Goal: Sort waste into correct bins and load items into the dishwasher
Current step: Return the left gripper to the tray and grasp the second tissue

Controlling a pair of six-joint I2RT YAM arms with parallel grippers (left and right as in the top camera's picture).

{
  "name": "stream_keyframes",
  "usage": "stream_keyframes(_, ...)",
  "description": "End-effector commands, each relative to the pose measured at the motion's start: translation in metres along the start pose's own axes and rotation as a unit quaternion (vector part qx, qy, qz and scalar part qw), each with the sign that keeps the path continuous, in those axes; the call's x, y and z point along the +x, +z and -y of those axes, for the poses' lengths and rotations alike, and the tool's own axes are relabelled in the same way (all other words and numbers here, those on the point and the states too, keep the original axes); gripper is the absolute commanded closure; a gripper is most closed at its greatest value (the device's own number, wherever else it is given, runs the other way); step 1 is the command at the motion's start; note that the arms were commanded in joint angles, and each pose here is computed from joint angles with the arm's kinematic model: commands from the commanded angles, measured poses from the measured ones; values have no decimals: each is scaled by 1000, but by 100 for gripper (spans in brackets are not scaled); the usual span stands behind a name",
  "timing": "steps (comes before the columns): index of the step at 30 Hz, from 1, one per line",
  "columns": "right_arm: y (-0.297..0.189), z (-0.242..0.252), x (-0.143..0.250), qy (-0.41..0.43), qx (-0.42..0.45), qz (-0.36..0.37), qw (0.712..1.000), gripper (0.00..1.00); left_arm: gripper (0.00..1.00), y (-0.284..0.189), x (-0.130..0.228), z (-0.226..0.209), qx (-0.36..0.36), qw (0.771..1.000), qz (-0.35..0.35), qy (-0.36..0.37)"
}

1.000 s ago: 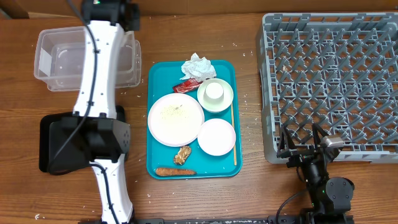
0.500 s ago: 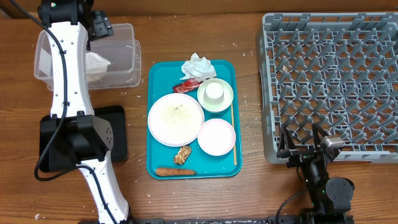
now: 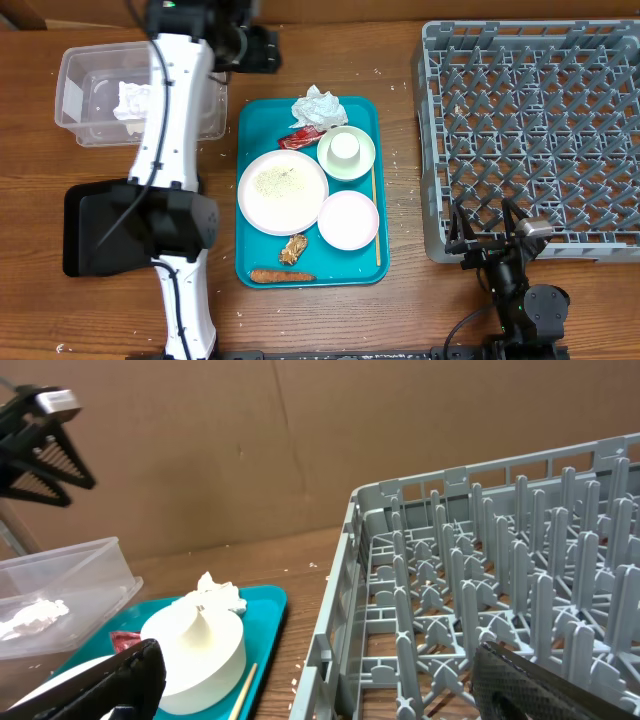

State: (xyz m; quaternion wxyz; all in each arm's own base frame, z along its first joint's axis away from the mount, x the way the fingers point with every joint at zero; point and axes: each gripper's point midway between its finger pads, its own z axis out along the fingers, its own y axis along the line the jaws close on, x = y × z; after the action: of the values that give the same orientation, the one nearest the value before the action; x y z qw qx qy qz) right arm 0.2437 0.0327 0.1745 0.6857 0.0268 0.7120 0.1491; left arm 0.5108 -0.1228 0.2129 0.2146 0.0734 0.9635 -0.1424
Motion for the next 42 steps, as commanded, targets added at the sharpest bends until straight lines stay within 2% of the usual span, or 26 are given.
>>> stream_keyframes(1, 0, 3, 2, -1, 5, 2, 1000, 0, 23, 43, 10, 14, -13, 999, -30, 38)
stream_keyframes(6, 0, 3, 2, -1, 5, 2, 1000, 0, 27, 101, 33, 32, -11, 997, -79, -3)
stream_keyframes(10, 0, 3, 2, -1, 5, 2, 1000, 0, 31, 143, 55, 38, -13, 993, -119, -8)
stream_keyframes(16, 0, 3, 2, -1, 5, 2, 1000, 0, 34, 177, 72, 33, -34, 989, -142, -30)
stream_keyframes(22, 0, 3, 2, -1, 5, 2, 1000, 0, 36, 185, 76, 23, -60, 987, -145, -34)
stream_keyframes(28, 0, 3, 2, -1, 5, 2, 1000, 0, 51, 184, 77, 22, -64, 987, -146, -33)
stream_keyframes(34, 0, 3, 2, -1, 5, 2, 1000, 0, 49, 178, 93, 18, -79, 979, -177, -62)
stream_keyframes(36, 0, 3, 2, -1, 5, 2, 1000, 0, 39, 178, 93, 18, -83, 979, -177, -66)
stream_keyframes(37, 0, 3, 2, -1, 5, 2, 1000, 0, 39, 179, 92, 17, -86, 978, -174, -72)
stream_keyframes(42, 0, 3, 2, -1, 5, 2, 1000, 0, 45, 181, 84, 15, -95, 980, -155, -87)
